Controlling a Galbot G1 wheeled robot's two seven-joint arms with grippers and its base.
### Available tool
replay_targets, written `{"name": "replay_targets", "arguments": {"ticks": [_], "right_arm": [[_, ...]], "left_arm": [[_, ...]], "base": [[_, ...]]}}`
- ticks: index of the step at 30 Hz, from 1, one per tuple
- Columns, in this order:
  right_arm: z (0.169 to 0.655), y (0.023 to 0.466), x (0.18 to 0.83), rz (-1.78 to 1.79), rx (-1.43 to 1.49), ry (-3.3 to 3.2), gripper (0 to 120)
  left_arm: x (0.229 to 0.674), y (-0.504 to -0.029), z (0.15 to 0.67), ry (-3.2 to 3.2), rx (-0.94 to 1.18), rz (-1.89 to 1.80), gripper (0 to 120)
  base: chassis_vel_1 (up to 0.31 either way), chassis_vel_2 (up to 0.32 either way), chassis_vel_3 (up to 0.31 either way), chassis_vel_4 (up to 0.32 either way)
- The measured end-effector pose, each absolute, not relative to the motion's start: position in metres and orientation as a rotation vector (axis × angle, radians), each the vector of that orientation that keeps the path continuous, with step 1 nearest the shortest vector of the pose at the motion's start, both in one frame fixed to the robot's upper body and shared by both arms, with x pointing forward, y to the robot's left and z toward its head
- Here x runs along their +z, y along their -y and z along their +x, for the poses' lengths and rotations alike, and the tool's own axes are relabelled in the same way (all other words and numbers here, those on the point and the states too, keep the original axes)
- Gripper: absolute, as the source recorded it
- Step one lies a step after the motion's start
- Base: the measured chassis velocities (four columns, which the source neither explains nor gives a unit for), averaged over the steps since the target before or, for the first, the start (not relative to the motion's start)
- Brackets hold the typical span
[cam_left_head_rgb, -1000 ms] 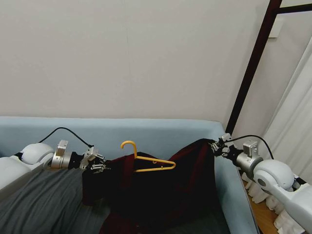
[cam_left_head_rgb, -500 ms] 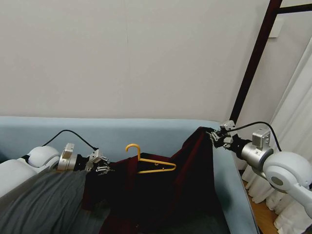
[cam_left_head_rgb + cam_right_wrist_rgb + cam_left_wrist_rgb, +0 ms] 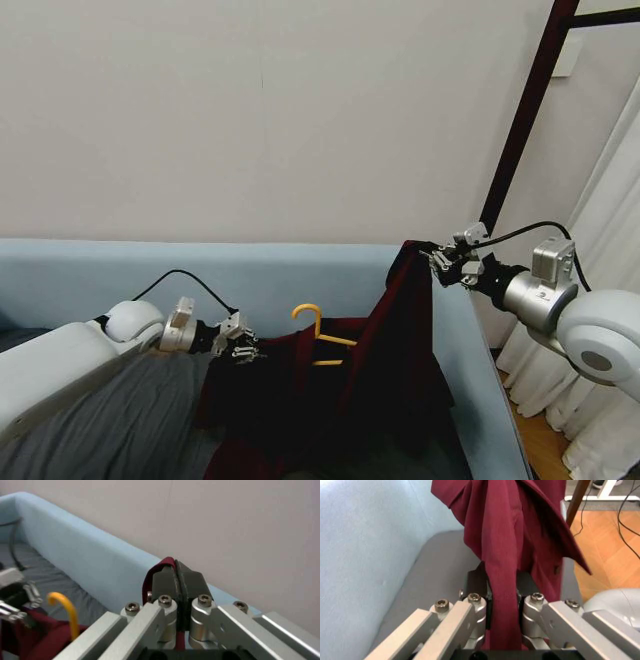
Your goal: Pick up the clothes from the sofa and hang them on the clothes hanger.
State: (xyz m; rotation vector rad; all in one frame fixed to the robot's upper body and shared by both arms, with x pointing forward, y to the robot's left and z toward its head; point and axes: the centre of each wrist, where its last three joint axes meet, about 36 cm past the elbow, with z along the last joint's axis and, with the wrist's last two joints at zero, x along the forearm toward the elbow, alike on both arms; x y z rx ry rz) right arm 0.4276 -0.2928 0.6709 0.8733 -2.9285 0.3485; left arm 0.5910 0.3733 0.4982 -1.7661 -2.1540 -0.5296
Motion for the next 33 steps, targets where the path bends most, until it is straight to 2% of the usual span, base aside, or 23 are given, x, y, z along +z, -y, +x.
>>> {"name": "replay_targets", "arguments": {"ticks": [6,11,22,33], "right_arm": [[0.404,0.279,0.68,0.966,0.373,2.916,0],[0.385,0.269,0.683,1.023,0.412,2.893,0],[0.347,0.247,0.675,1.159,0.425,2.836,0],[0.332,0.232,0.642,1.23,0.402,2.766,0]], "left_arm": [[0.488,-0.328,0.609,2.157,-0.487,-1.786,7],[0.487,-0.272,0.63,2.129,-0.463,-1.859,7],[0.509,-0.27,0.655,2.293,-0.39,-1.766,7],[0.57,-0.29,0.666,2.472,-0.337,-1.706,7]], "base": [[0.0,0.0,0.0,0.0],[0.0,0.0,0.0,0.0],[0.0,0.0,0.0,0.0],[0.0,0.0,0.0,0.0]]}}
